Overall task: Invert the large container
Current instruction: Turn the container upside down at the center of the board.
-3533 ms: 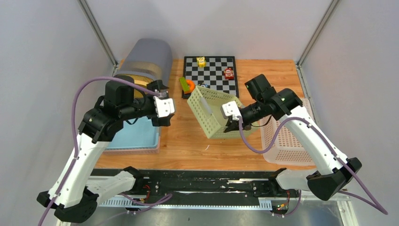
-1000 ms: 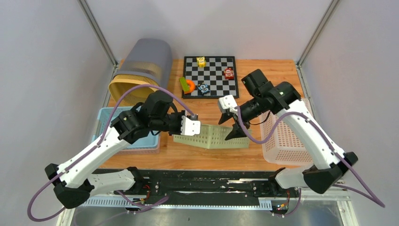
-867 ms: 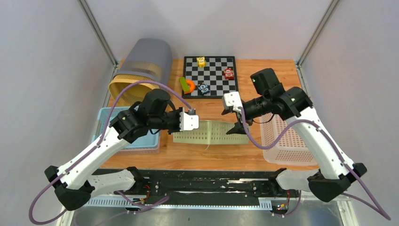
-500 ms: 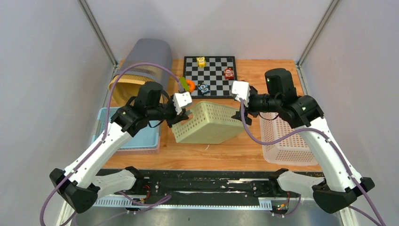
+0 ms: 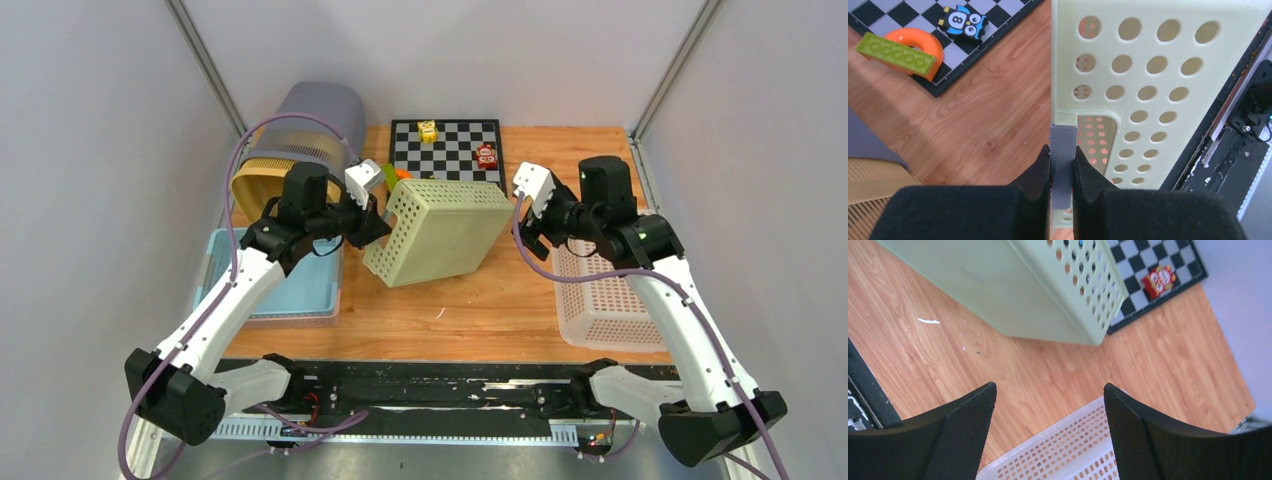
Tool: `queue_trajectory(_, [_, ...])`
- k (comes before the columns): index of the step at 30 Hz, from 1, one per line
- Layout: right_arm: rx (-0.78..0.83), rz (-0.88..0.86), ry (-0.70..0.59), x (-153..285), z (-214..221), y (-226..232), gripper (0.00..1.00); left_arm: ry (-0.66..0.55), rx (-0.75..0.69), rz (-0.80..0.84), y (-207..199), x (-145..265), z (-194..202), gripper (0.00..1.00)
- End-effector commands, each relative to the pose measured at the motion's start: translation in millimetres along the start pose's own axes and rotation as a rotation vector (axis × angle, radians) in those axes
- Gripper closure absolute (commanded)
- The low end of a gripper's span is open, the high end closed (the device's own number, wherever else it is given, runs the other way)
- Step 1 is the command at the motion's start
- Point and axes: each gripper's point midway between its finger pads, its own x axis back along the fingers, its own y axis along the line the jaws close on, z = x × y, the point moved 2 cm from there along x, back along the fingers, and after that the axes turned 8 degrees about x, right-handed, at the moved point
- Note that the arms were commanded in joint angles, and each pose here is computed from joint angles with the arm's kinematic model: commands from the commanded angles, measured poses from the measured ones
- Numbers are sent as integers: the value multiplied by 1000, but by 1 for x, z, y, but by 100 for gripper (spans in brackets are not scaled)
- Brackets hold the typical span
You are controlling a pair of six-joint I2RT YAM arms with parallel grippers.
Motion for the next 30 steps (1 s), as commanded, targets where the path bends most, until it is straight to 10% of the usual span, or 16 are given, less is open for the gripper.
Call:
queue_trajectory(1, [-103, 31, 32, -7, 26, -2, 19, 8, 98, 21, 5, -10, 10, 100])
queue_trajectory(30, [-525, -20, -91, -70, 54, -19, 20, 149, 330, -170, 67, -31, 76, 100])
